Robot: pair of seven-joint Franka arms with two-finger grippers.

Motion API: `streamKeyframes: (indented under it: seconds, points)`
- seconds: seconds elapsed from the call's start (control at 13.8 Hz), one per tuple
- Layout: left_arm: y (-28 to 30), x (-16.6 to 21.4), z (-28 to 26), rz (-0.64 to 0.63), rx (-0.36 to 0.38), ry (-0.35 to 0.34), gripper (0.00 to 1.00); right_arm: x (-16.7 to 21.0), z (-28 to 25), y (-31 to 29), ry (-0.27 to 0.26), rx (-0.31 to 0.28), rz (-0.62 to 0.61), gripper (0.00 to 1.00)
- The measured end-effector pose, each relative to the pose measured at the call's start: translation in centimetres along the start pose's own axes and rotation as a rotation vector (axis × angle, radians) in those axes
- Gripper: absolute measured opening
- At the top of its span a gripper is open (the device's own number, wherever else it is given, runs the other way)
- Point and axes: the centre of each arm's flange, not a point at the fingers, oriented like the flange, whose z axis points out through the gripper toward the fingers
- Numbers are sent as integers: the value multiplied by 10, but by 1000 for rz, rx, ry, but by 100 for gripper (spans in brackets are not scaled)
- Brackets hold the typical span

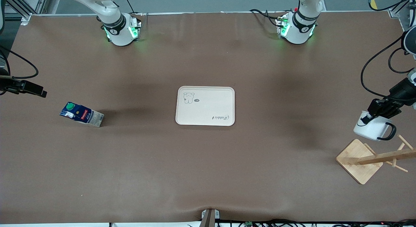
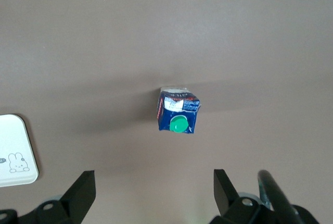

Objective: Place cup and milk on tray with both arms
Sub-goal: 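Lift the mug off the stand while the right gripper reaches the milk, then carry the mug over the tray while the right gripper grasps the milk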

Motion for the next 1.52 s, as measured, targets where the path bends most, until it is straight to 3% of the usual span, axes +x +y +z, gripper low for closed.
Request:
streamKeyframes:
  seconds: [0.43,0.65,0.8,1.23,1.52]
  points:
    - [80,0,28,-48,118,-114,8,4,8,-25,-5,-5,-40,100]
    - [113,-6,49,-77,136,-152,8,13,42,-29,-80,-16,-42,100]
    - [139,-13,68,-99,186,-187,8,24,69,-26,-126,-25,-31,100]
    - [258,-63,162,-159,305,-293,8,29,88,10,-181,-22,28,100]
    - [314,-97,211,-172,306,-425,8,37,140,36,-249,63,92,100]
